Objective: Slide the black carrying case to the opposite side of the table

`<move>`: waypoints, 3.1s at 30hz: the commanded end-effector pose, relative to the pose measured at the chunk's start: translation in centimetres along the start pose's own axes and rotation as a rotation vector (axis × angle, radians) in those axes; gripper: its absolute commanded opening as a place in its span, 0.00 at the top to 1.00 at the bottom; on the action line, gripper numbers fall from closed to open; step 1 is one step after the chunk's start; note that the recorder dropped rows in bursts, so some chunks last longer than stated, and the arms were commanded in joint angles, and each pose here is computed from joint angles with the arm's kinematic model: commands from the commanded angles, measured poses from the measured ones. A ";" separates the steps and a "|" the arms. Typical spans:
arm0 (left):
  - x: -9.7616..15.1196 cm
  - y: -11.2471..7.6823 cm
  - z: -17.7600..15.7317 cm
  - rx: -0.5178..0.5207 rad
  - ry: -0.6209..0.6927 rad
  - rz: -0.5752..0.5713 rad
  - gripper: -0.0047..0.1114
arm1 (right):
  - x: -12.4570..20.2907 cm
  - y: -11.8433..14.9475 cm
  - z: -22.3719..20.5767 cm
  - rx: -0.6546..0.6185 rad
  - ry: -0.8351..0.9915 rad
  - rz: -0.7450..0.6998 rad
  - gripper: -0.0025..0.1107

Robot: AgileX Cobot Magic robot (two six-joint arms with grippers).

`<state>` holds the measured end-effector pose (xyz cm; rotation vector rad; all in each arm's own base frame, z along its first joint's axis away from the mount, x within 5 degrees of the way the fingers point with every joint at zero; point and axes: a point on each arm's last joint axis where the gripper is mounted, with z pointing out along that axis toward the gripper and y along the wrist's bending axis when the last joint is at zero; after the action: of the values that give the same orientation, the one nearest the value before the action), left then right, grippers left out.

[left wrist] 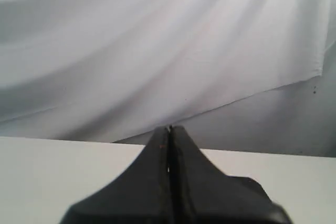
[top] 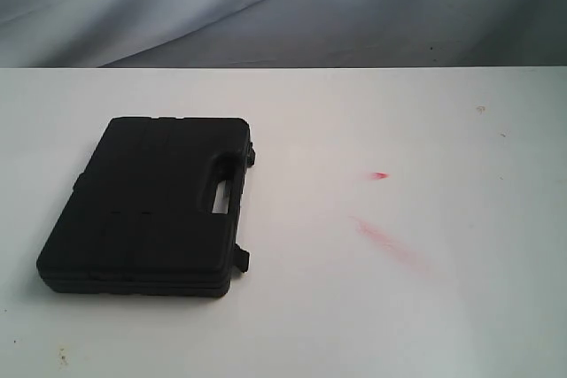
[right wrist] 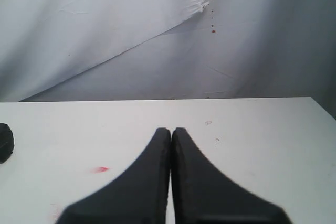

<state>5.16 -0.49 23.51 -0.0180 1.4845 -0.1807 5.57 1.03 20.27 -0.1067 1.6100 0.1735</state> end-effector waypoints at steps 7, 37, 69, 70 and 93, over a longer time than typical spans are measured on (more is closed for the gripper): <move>-3.5 -0.5 2.9 -0.041 0.159 -0.364 0.96 | 0.0 0.0 0.0 0.002 -0.012 0.002 0.98; -2.0 -11.6 17.4 0.169 1.037 -0.057 0.96 | 0.0 0.0 0.0 0.002 -0.012 0.002 0.98; 6.7 -19.0 30.1 0.110 1.345 0.076 0.95 | 0.0 0.0 0.0 0.002 -0.012 0.002 0.98; 7.1 -19.2 30.4 0.128 1.360 0.090 0.93 | 0.0 0.0 0.0 0.002 -0.012 0.002 0.98; 11.7 -18.1 33.5 0.091 1.394 0.109 0.65 | 0.0 0.0 0.0 0.002 -0.012 0.002 0.98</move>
<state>36.92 -23.16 17.51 0.3168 2.8701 -0.1748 5.57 1.03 20.27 -0.1067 1.6100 0.1735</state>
